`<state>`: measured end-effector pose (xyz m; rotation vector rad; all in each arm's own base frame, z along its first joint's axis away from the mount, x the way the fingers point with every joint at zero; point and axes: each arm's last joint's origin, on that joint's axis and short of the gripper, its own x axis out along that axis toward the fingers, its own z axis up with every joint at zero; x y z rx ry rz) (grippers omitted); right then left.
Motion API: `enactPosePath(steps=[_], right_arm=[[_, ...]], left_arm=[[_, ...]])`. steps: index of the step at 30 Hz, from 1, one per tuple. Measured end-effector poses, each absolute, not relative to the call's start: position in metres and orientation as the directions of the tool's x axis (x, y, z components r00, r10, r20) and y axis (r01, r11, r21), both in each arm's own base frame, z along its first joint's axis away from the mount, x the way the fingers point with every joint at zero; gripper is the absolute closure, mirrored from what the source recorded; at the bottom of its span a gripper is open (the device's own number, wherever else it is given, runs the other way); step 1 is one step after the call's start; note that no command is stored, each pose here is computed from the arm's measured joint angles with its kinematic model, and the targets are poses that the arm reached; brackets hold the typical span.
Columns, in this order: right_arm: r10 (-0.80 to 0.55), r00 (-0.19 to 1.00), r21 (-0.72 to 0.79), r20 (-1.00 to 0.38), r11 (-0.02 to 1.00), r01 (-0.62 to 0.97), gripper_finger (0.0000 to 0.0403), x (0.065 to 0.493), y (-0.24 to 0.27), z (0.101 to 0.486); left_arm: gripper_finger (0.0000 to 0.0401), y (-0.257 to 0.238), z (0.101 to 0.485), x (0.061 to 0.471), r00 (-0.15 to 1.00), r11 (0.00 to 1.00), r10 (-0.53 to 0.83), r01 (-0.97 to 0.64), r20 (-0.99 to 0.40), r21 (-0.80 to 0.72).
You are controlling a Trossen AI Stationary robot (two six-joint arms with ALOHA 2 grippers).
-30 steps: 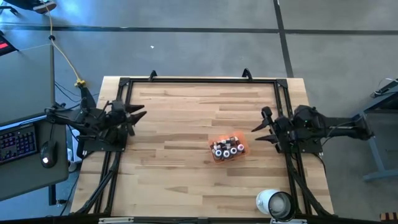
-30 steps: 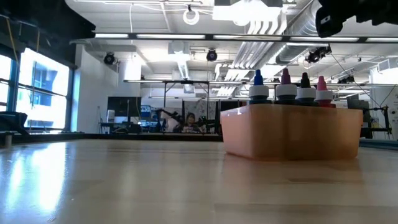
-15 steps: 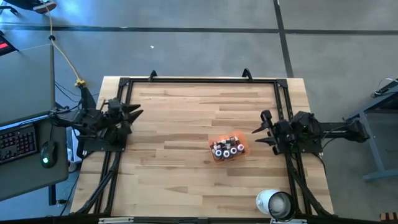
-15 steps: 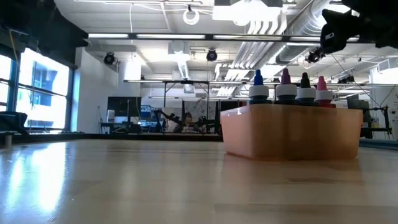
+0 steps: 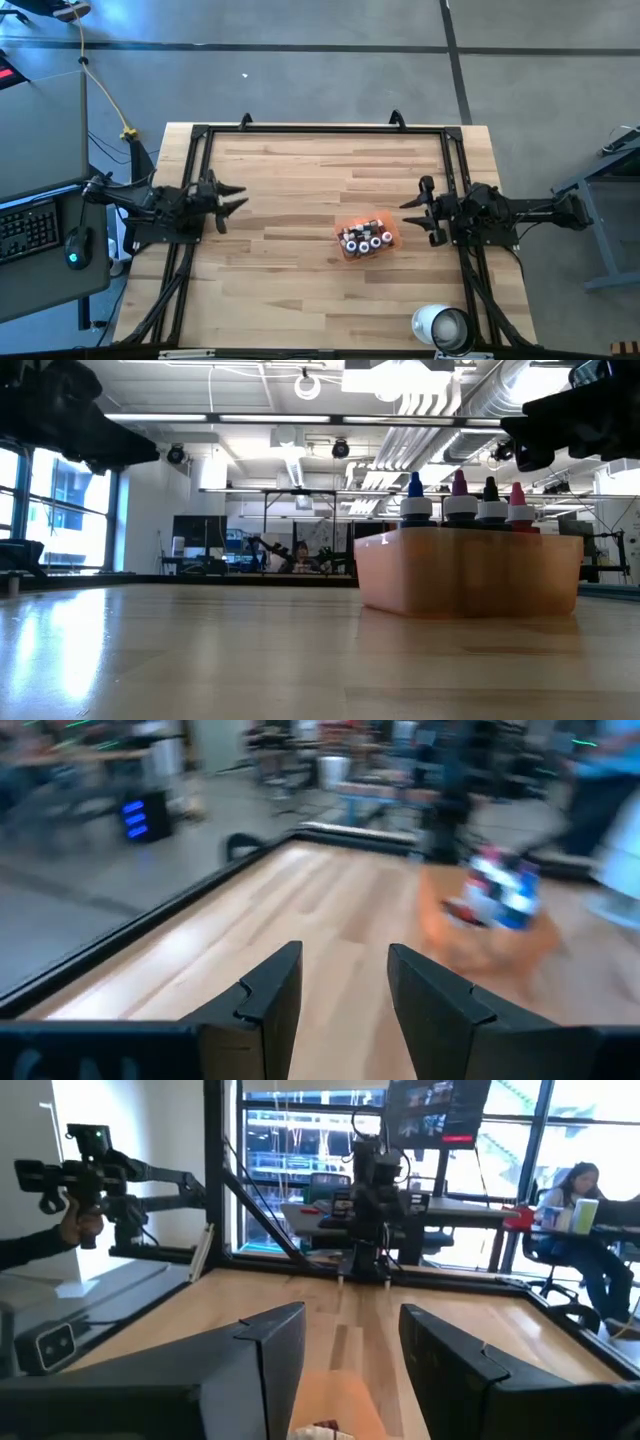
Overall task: Pick & Place food coloring
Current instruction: Return to Home Position
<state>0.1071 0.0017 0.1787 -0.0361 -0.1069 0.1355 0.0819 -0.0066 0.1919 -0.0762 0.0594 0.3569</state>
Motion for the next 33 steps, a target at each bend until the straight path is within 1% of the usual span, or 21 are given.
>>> enactPosePath(steps=[3,5,8,24,30,33], right_arm=[[0.137,0.985,-0.073,0.103,0.989,-0.13,0.0245,0.107,0.002,0.179],[0.137,0.985,-0.085,0.102,0.988,-0.129,0.0246,0.107,0.002,0.179],[0.137,0.985,-0.085,0.102,0.988,-0.129,0.0246,0.107,0.002,0.179],[0.137,0.985,-0.085,0.102,0.988,-0.129,0.0246,0.107,0.002,0.179],[0.138,0.985,-0.085,0.102,0.988,-0.129,0.0246,0.107,0.002,0.179],[0.138,0.985,-0.085,0.102,0.988,-0.129,0.0246,0.107,0.002,0.179]], left_arm=[[0.0252,-0.011,0.187,0.086,0.971,0.973,0.23,-0.23,-0.057,0.003],[0.0252,-0.013,0.182,0.087,0.981,0.983,0.183,-0.181,-0.067,0.032],[0.0252,-0.013,0.177,0.089,0.98,0.982,0.187,-0.185,-0.072,0.036],[0.0252,-0.014,0.176,0.091,0.981,0.982,0.189,-0.189,-0.039,0.017],[0.0252,-0.013,0.176,0.091,0.981,0.98,0.19,-0.188,-0.042,0.061],[0.0252,-0.014,0.175,0.091,0.982,0.983,0.184,-0.183,-0.044,0.031]])
